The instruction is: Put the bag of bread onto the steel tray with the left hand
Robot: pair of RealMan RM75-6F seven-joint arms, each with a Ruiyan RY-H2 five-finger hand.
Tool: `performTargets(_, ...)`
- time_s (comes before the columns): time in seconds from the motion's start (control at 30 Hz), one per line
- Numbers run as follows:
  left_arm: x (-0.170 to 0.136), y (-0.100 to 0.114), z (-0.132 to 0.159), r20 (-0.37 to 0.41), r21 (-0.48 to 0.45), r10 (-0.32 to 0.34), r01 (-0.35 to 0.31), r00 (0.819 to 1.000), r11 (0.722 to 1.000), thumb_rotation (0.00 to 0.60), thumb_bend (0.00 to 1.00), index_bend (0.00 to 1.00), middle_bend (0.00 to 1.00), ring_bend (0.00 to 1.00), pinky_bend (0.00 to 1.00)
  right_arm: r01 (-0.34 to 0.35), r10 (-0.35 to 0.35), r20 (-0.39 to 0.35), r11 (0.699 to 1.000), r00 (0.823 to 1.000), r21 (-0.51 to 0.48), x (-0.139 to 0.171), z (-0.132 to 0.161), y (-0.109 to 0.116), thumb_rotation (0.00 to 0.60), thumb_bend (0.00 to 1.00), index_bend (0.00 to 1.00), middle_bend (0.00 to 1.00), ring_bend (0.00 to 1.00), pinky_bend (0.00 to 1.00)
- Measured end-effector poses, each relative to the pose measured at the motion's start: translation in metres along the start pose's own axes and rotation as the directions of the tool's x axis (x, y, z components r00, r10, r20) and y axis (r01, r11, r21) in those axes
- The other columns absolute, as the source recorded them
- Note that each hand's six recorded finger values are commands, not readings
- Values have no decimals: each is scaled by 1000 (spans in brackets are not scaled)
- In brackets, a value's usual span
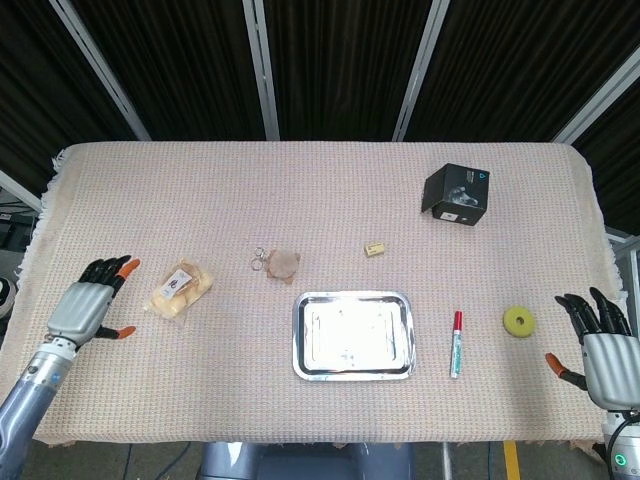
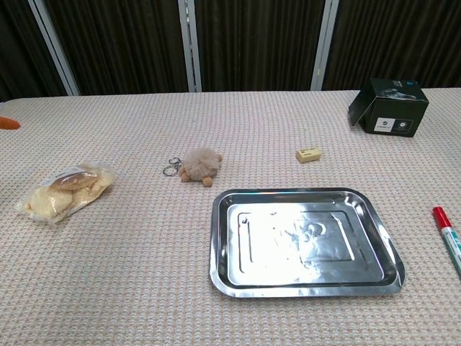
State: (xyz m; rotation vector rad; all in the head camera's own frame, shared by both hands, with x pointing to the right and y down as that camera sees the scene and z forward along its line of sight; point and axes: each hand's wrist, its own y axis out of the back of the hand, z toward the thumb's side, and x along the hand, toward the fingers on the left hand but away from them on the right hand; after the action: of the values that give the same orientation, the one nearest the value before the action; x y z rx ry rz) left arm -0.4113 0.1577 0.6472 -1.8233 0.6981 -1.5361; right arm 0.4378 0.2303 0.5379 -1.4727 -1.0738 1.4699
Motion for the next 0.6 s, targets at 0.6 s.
performTargets(0.6,72,-34,48,67,-36,-170,173,983,984,571,324,211,44,25,91,-8,8,37,1000,999,-1,2,-8,0,600,124,163,169,28,136)
